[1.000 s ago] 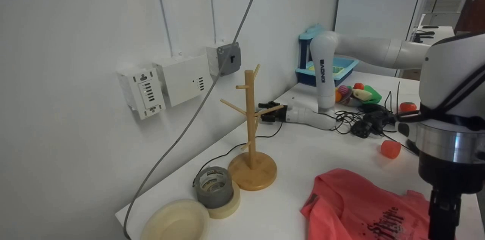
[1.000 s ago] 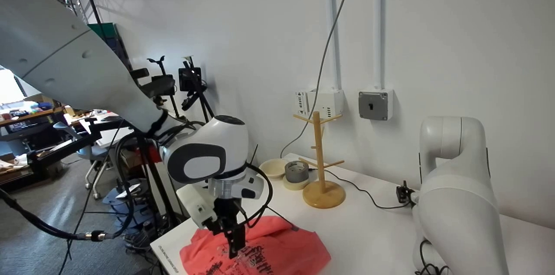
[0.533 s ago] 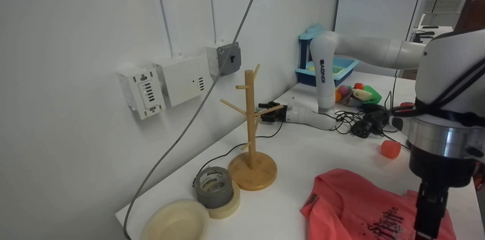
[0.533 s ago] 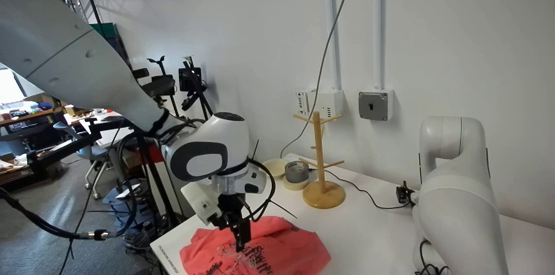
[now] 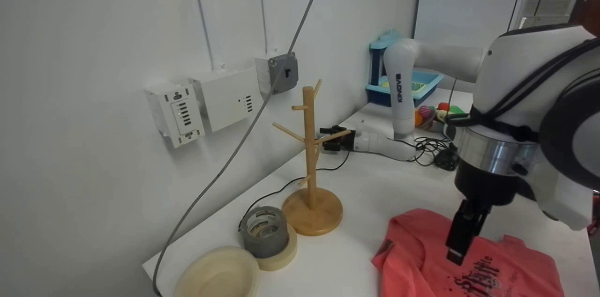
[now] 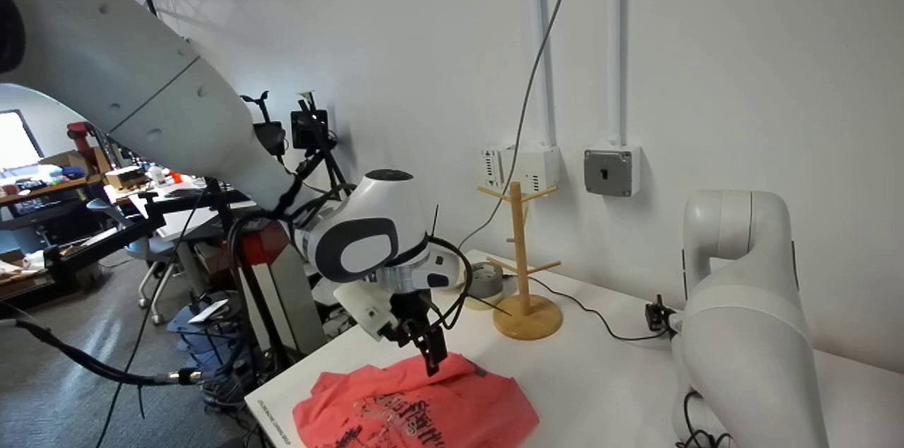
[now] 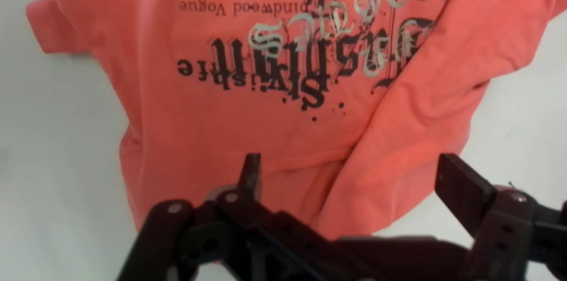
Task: Pick up the orange sweater and put it back down
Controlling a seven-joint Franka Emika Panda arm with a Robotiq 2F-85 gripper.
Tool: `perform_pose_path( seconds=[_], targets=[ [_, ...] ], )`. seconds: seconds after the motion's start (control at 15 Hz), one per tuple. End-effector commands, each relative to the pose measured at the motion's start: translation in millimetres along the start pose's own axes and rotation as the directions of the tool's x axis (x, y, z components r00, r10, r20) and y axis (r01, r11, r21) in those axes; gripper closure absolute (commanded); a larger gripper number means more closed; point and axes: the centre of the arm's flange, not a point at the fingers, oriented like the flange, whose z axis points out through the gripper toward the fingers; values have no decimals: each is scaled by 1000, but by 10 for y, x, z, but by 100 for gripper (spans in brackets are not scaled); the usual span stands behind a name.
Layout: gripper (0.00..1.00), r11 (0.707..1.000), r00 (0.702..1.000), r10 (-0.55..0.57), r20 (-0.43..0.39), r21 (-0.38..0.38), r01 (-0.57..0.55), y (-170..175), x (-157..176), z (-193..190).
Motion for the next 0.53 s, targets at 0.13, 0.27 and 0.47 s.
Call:
perform_pose_path(
  seconds=[0.13, 0.27, 0.47],
  targets=[
    [0, 999, 999, 33, -18, 9, -32, -98, 457, 285],
    [0, 999, 999, 32, -16, 14, -32, -169, 547, 385],
    [0, 1000, 1000, 18, -14, 12, -18, -243, 661, 529]
  ],
)
